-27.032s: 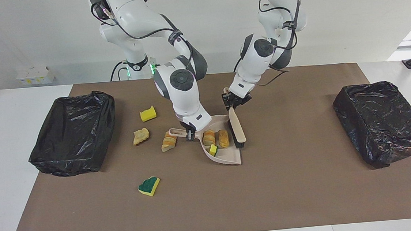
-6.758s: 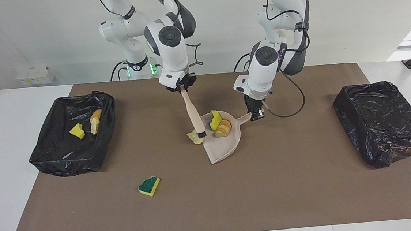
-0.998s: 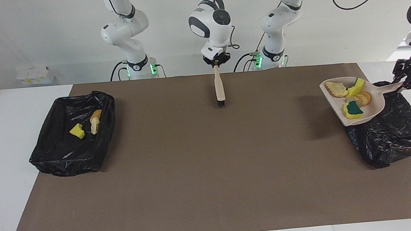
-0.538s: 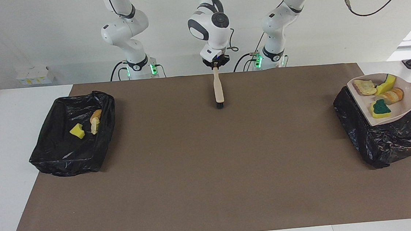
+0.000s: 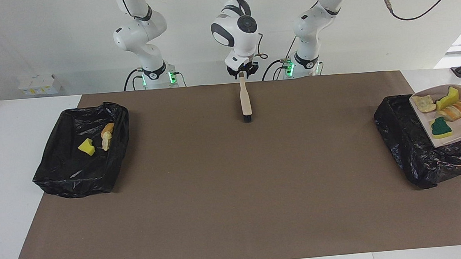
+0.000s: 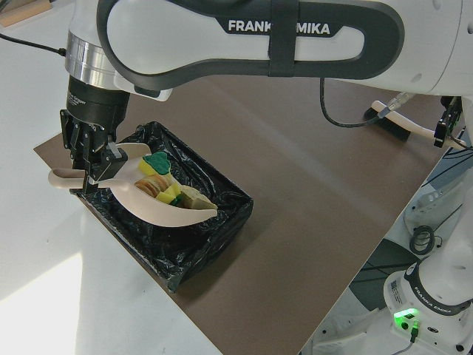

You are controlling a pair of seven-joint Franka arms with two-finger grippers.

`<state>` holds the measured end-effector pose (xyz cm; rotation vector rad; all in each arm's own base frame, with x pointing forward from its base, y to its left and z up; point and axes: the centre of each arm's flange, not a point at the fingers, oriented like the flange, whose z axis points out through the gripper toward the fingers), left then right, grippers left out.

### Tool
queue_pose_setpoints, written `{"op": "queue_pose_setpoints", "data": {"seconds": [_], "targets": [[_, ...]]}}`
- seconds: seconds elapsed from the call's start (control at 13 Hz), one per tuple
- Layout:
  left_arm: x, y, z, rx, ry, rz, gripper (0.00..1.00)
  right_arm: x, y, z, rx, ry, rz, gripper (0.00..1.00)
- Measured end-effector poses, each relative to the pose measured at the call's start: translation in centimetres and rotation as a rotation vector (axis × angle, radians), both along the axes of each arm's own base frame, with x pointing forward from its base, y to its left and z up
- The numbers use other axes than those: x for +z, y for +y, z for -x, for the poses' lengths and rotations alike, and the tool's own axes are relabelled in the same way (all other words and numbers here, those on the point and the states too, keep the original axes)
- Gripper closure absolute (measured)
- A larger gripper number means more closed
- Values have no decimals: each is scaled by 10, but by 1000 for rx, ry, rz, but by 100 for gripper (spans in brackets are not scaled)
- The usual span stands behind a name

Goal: Sweep and dump trash in bin
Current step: 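Tip the dustpan over the bag with the left gripper to dump debris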

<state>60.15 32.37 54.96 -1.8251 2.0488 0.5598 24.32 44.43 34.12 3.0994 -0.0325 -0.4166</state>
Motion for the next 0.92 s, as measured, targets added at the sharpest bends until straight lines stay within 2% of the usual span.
{"op": "queue_pose_setpoints", "data": {"seconds": [0.08, 0.23, 0.46, 0.61, 0.77, 0.92], "targets": [[4, -14, -7, 25, -20, -47, 67, 6, -1, -9, -16, -8, -11, 16], [16, -26, -7, 52, -34, -146, 67, 24, -12, -34, -61, -26, -31, 0], [32, -31, 8, 98, -49, -278, 67, 70, -63, -80, -94, -35, -29, 0], [54, -33, 22, 98, -56, -355, 67, 109, -106, -108, -108, -15, -15, 0], [74, -38, 34, 97, -72, -383, 67, 150, -140, -135, -138, -16, -14, 0], [76, -42, 41, 95, -70, -383, 67, 189, -181, -167, -160, -41, -26, 0]]}}
